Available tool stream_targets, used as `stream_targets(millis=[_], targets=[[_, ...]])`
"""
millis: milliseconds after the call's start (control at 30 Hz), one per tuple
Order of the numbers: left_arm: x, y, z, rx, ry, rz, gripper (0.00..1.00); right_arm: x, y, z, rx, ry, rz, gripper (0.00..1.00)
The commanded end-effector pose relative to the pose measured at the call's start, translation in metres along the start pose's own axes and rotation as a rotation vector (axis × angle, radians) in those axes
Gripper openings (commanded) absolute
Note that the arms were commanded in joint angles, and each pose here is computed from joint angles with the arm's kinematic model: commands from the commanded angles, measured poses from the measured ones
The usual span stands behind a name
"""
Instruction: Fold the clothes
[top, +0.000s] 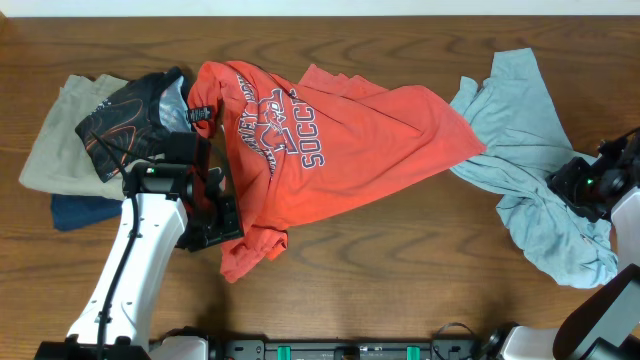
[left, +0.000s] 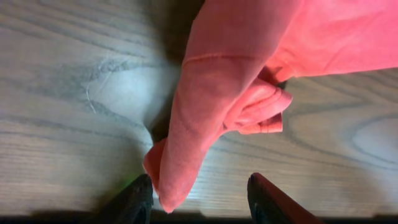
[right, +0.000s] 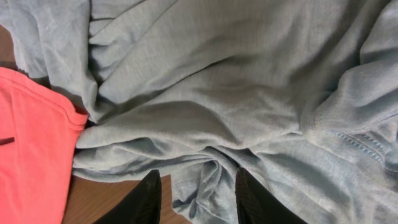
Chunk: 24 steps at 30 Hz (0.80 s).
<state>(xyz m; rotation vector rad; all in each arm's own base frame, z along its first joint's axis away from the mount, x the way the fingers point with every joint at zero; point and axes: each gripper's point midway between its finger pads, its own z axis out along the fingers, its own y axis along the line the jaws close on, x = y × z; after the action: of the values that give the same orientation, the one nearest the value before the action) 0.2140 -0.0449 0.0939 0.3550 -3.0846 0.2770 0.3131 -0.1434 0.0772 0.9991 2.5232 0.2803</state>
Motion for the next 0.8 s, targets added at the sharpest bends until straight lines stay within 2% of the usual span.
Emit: stream_targets(millis=[0, 233, 500, 567, 633, 700, 767], targets=[[0.000, 0.011, 0.007, -0.056, 0.013, -0.013, 0.52, -0.004, 0.004, -0.003, -0.001, -0.011, -0.031, 0.37], [0.001, 0.020, 0.021, -0.115, 0.076, -0.098, 0.55, -0.004, 0.004, -0.003, -0.001, -0.011, -0.031, 0.38], [0.003, 0.009, 0.046, -0.062, 0.188, -0.125, 0.55, -0.004, 0.004, -0.003, -0.001, -0.011, -0.031, 0.37], [0.003, 0.007, 0.051, -0.051, 0.207, -0.128, 0.45, -0.004, 0.004, -0.003, -0.002, -0.011, -0.031, 0.37], [-0.001, 0.006, 0.056, -0.044, 0.209, -0.123, 0.30, -0.004, 0.004, -0.003, -0.001, -0.008, -0.030, 0.37], [-0.004, 0.005, 0.058, -0.039, 0.201, -0.100, 0.06, -0.003, 0.005, -0.003, -0.006, -0.004, -0.031, 0.34], [-0.007, 0.004, 0.053, -0.033, 0.189, -0.073, 0.06, 0.000, 0.011, -0.003, -0.034, 0.006, -0.054, 0.28]])
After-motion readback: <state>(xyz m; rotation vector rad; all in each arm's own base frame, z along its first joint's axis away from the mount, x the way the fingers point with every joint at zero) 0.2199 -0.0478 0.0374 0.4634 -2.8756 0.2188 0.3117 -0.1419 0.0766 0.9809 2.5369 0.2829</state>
